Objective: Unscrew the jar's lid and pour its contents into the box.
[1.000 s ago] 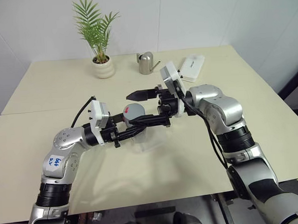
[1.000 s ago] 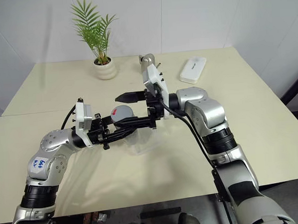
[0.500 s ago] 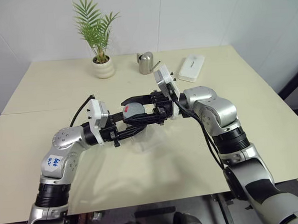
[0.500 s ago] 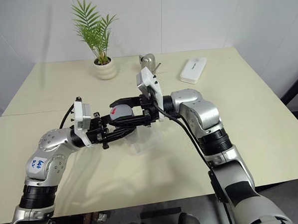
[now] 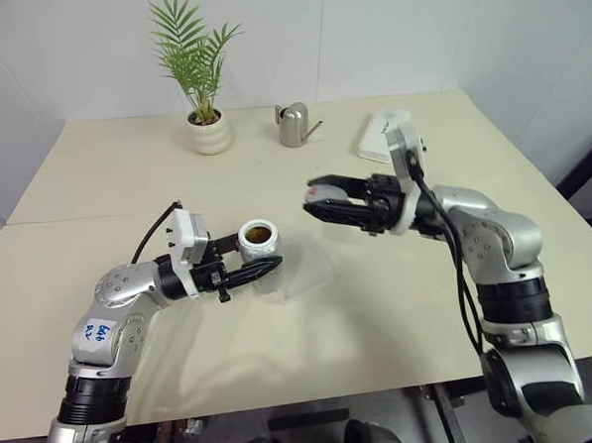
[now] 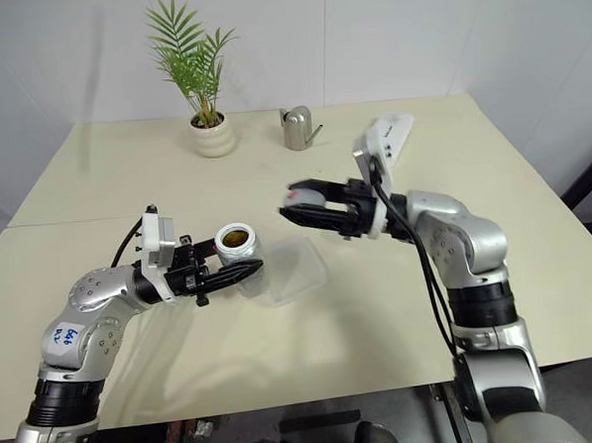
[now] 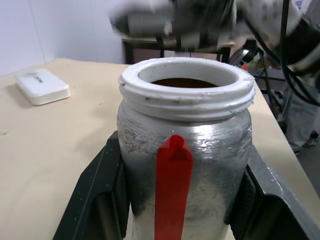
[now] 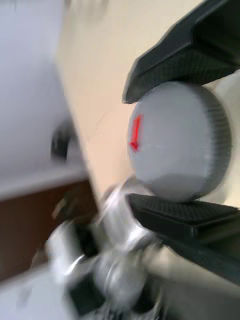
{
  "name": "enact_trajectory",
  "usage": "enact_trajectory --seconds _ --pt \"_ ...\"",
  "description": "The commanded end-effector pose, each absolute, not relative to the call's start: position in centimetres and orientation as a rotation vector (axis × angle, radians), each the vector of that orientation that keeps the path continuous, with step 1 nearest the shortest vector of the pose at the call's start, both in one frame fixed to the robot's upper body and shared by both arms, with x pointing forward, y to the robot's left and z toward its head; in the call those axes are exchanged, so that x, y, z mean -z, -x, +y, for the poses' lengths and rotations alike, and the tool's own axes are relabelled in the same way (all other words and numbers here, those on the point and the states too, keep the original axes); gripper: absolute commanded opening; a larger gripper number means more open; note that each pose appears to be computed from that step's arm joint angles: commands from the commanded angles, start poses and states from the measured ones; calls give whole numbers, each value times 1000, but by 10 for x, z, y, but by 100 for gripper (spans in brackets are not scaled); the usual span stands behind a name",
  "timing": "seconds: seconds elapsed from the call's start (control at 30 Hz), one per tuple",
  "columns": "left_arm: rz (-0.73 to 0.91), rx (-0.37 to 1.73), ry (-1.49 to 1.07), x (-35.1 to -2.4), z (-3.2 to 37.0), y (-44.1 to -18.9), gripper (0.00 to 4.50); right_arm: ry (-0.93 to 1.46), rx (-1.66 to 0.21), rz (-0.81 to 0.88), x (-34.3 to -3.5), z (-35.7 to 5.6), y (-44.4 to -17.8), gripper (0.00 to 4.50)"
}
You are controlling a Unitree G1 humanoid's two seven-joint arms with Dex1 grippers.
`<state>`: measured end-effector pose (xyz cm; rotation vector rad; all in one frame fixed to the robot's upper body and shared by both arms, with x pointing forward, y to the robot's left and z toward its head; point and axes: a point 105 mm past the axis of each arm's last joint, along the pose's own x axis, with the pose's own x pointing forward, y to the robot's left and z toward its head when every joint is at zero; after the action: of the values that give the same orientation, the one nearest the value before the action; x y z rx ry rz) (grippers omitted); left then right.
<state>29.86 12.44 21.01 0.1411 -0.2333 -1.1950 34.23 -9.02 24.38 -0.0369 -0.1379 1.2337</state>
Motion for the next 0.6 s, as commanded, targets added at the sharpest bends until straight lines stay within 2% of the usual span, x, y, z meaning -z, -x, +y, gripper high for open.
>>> enact_trajectory --seconds 0.03,0.1,0.23,0.4,0.43,0.57,0.6 --pt "-275 1170 -136 -224 133 -296 200 91 -1004 -170 -225 -134 -363 257" --pt "-276 1150 -127 -228 137 -299 200 132 -871 -140 -196 -163 -372 257" --pt "-278 1140 -123 -232 141 -302 200 65 -679 -88 -154 -199 -382 257" --pt "-266 1156 -127 -233 139 -303 200 38 -592 -41 -121 -216 -380 257" --pt "-266 1155 -125 -233 139 -304 200 23 -597 -36 -119 -216 -378 329" --pt "-265 1151 -135 -233 139 -307 200 18 -596 -56 -124 -222 -371 446" --pt "-271 1136 -135 -235 140 -310 200 13 -606 -68 -129 -225 -369 446"
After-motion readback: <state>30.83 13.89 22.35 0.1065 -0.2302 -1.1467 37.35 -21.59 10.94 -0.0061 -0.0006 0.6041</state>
